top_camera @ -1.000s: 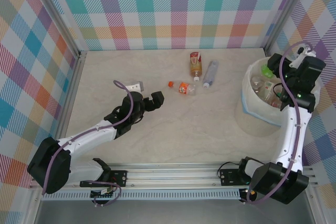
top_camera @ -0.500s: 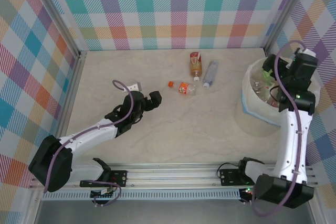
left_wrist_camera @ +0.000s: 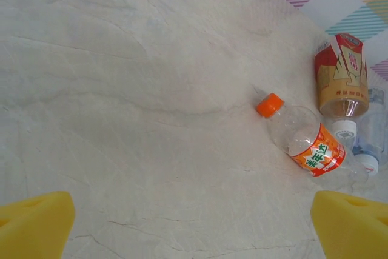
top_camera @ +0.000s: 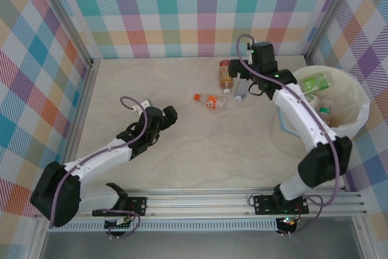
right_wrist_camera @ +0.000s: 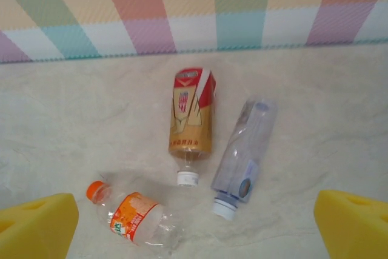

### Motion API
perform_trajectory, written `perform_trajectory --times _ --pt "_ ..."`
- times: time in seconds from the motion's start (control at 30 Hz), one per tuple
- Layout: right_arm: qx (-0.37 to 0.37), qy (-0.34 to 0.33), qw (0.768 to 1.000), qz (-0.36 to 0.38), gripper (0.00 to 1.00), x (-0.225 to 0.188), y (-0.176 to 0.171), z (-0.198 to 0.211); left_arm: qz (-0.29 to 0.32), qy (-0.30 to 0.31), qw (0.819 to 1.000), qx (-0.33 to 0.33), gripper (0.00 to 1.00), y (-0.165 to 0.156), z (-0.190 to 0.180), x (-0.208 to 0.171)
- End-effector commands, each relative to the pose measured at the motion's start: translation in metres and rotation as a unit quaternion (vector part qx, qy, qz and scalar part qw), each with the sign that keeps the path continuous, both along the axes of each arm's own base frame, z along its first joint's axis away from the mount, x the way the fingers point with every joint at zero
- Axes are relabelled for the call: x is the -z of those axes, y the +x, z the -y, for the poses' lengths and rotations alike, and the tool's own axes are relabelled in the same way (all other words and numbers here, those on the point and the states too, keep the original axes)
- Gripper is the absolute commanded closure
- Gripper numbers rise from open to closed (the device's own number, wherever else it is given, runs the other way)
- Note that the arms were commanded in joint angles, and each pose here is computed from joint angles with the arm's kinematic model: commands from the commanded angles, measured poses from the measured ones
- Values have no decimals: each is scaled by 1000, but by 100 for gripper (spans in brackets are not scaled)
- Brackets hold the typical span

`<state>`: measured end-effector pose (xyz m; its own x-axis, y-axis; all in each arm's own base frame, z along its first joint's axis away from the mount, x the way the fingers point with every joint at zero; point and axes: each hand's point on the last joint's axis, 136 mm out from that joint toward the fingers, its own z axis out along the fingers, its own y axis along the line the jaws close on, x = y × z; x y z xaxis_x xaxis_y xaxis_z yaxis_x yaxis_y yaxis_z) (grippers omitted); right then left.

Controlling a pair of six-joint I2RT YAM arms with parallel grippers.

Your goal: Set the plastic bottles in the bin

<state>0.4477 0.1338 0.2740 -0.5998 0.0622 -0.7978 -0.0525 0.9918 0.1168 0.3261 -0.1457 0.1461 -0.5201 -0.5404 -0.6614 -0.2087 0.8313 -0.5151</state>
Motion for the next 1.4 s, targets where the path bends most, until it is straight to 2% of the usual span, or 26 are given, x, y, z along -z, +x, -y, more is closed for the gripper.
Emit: perform_trajectory --times 0.0,0.13,0.27,0.43,0.67,0.83,1.0,1.2,1.37 --pt "61 17 998 3 0 33 37 1 3 -1 999 -34 0 -7 -19 0" --pt "103 -15 994 -44 1 88 72 8 4 -1 999 -45 0 -12 -28 -1" --pt "149 -44 986 -57 8 123 92 22 5 -1 998 -61 0 -19 -39 -2" --pt "186 -29 977 -98 21 163 98 41 10 -3 997 -79 0 -28 -51 -1" --pt "167 17 973 -155 25 208 94 40 16 -1 996 -93 0 -31 -59 -2" --pt "127 41 976 -172 24 225 98 23 15 -9 996 -89 0 -29 -56 -1" --pt "127 38 973 -191 22 242 98 22 7 -11 996 -87 0 -32 -55 3" --pt "136 28 975 -172 37 237 90 30 7 -12 996 -93 0 -35 -59 5" --pt "104 36 986 -127 48 201 80 28 6 -21 996 -82 0 -35 -54 4"
